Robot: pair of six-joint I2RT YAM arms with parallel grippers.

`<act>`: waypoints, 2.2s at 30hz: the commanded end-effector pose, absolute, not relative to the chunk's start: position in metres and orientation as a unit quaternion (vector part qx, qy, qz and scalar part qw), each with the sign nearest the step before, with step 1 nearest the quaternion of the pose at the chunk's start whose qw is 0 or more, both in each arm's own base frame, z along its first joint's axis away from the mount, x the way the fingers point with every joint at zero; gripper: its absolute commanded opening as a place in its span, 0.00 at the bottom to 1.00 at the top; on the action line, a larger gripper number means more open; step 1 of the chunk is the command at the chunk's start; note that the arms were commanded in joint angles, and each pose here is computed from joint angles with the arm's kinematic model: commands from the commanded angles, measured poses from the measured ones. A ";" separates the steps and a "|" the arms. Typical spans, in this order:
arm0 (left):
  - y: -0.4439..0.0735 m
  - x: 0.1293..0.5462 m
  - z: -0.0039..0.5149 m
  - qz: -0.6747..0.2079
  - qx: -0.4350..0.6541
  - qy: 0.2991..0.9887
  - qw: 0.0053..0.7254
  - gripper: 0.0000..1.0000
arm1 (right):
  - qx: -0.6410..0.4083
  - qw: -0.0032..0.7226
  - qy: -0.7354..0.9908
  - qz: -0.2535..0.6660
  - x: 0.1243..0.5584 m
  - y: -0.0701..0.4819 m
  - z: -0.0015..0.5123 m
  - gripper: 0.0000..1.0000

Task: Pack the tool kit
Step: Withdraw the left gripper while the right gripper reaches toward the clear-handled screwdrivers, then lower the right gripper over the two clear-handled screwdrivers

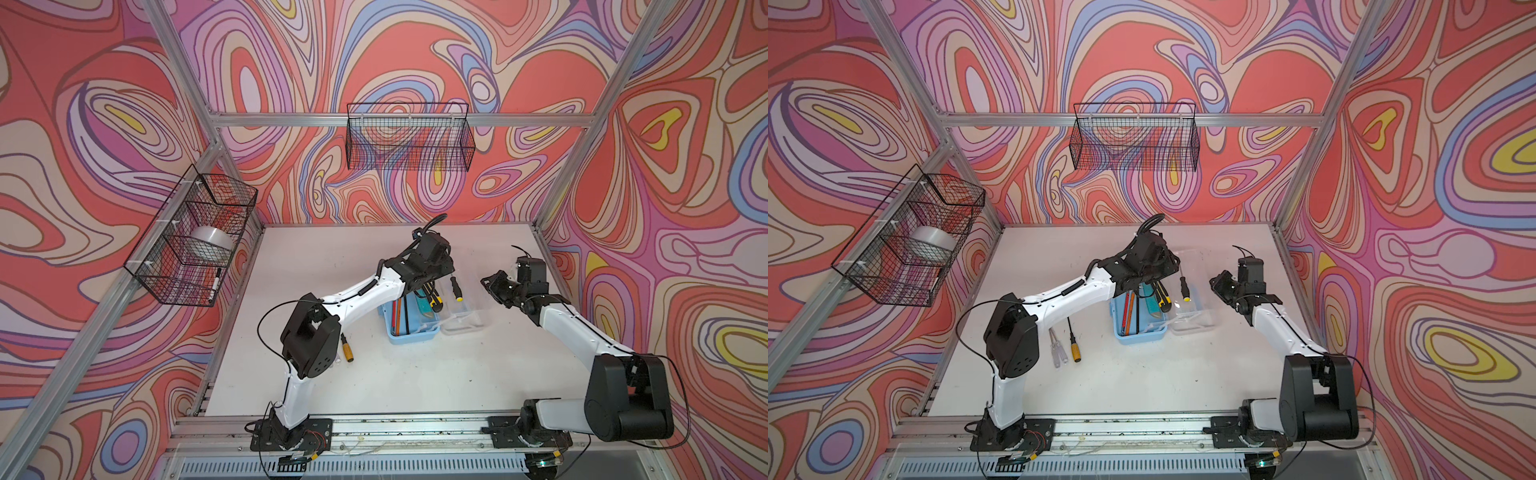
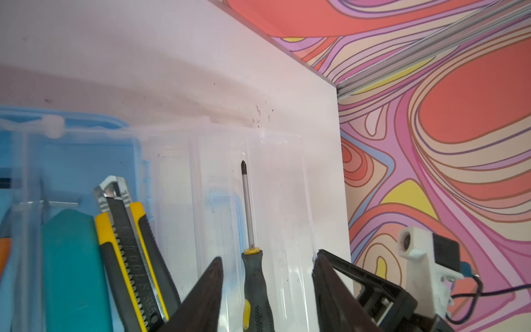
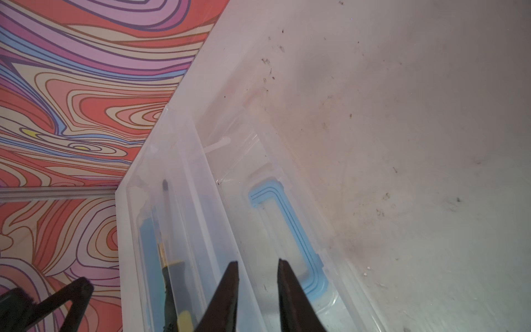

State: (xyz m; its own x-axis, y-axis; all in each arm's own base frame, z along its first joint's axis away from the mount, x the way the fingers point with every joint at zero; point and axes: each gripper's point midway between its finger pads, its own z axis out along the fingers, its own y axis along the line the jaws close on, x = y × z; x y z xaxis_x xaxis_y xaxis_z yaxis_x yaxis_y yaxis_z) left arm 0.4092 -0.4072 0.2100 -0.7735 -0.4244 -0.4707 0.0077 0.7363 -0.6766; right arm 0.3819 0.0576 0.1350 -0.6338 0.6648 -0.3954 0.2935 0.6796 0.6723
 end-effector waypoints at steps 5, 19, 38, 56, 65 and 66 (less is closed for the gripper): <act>-0.356 0.398 0.219 -0.299 -0.105 0.880 0.353 0.56 | 0.264 0.353 0.878 0.187 0.382 0.031 0.158 0.26; -0.151 0.290 0.187 -0.118 -0.144 0.917 0.352 0.69 | 0.003 0.403 0.906 0.131 0.369 0.199 0.249 0.46; -0.017 0.210 0.094 -0.225 -0.434 0.838 0.242 0.68 | -0.282 0.219 0.908 0.218 0.247 0.486 0.128 0.40; 0.006 0.201 0.083 -0.192 -0.476 0.824 0.240 0.70 | -0.327 0.145 0.916 0.181 0.227 0.516 0.051 0.28; 0.005 0.200 0.078 -0.195 -0.476 0.824 0.238 0.70 | -0.331 0.130 0.916 0.184 0.223 0.522 0.036 0.29; 0.005 0.201 0.078 -0.195 -0.475 0.824 0.239 0.70 | -0.331 0.130 0.916 0.184 0.224 0.523 0.036 0.30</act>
